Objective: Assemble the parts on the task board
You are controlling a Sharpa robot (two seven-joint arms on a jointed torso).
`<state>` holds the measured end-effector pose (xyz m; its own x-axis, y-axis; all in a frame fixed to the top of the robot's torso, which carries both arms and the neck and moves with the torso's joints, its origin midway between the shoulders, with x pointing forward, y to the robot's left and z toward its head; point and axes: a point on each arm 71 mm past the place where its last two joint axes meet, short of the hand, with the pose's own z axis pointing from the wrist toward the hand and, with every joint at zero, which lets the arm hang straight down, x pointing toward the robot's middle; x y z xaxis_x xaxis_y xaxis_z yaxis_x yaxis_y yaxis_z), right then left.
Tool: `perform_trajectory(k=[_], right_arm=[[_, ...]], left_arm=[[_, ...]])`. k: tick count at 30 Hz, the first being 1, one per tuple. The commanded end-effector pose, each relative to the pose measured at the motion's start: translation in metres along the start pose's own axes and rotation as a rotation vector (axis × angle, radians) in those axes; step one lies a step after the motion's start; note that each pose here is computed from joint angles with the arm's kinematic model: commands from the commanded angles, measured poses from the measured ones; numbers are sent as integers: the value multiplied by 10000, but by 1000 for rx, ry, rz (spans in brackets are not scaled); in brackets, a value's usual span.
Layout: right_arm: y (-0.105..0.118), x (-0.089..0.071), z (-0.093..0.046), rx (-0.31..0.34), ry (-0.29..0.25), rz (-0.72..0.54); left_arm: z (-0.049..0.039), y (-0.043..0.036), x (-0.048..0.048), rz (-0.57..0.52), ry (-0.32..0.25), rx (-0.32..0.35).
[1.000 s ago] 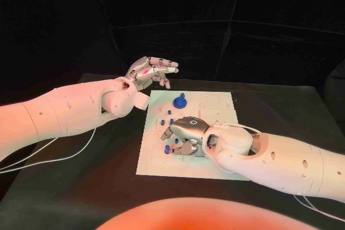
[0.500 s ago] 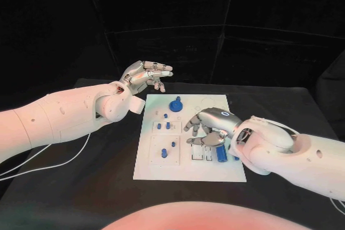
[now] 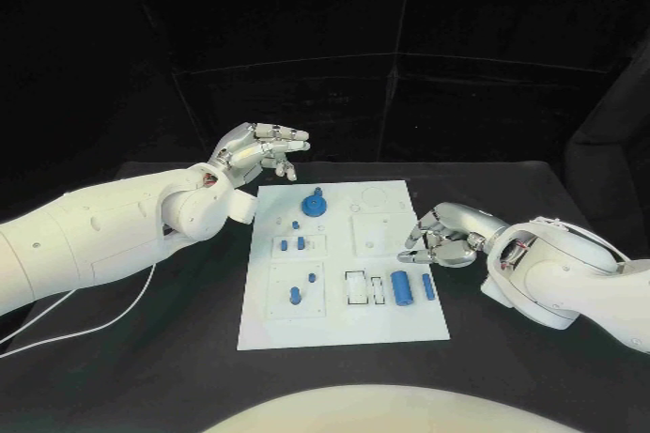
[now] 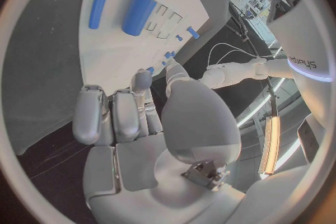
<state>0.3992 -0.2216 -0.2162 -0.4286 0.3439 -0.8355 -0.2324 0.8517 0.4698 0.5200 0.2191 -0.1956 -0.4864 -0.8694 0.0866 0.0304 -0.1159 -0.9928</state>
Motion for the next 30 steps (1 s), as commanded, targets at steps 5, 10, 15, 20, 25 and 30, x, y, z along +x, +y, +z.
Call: perform_trajectory(k=[5, 10, 15, 20, 25, 30], right_arm=[[-166, 143, -37, 157, 89, -92], [-179, 231, -17, 180, 101, -139], [-152, 314, 5, 177, 123, -155], [-121, 378, 26, 169, 150, -144], [-86, 412, 52, 159, 159, -138], [-62, 489, 74, 155, 184, -153]], left_arm=[[-9, -2, 7, -12, 12, 3], [-16, 5, 3, -13, 12, 2], [-18, 7, 4, -14, 13, 1], [-21, 11, 1, -15, 15, 0], [-23, 14, 1, -17, 18, -3], [-24, 15, 1, -18, 19, -5]])
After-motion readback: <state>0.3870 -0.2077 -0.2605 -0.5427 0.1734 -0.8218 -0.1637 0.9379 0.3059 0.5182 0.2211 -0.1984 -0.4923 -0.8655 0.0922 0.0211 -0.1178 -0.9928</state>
